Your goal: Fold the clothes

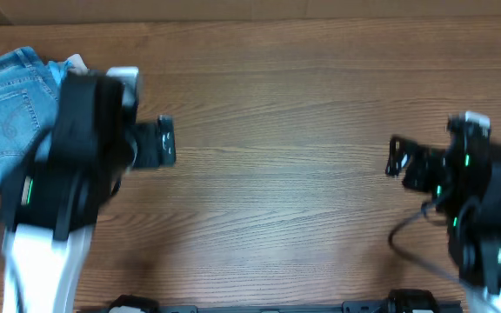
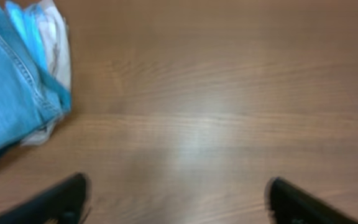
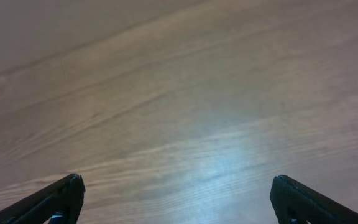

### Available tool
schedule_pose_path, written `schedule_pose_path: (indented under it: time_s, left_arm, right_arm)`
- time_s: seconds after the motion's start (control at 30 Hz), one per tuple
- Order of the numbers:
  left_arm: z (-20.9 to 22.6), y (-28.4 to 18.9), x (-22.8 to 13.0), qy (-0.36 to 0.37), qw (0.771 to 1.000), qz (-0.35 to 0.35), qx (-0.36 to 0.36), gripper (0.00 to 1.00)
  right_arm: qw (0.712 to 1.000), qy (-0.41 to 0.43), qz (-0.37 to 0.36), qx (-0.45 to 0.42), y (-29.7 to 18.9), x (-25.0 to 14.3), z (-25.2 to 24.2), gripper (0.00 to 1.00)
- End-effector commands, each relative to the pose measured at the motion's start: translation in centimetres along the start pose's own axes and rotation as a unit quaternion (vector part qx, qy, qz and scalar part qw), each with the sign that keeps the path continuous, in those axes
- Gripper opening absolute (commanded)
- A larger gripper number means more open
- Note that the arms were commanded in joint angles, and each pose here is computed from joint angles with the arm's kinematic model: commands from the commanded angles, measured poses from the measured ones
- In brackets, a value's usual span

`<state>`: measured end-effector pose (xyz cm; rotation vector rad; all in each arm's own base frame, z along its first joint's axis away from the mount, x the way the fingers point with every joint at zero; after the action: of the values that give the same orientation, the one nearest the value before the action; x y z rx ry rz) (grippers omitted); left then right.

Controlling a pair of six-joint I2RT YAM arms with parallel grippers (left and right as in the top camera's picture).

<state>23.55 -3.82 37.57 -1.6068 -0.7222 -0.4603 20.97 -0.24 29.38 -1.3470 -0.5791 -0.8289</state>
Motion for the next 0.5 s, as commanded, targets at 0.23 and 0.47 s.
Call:
schedule_pose_path:
  time_s: [0.23,0.47]
  left_arm:
    - [3.7,0.9,-6.6,-0.022,0.997,-0.025,0.062,1.0]
    - [4.4,1.4,-8.9,-0.009,0.994,0.056,0.092,1.0]
  right_arm:
    - [0.99,0.019,0.131,-0.049,-0.8,-7.7,-1.8,1.0]
    - [0.986,0.02,0.155,-0.054,-0.9,-8.4,-1.9,1.0]
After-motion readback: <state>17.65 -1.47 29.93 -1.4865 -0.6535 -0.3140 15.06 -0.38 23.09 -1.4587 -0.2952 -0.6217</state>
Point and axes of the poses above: each gripper's point midway between its finger pads, its own y axis out along the fingers, its own z axis along the line the jaws close on, x = y × z, the point moved 7 cm from there along -y, back along the fingers, and after that the axes turned 7 degrees about -y, right-handed, at the moved point
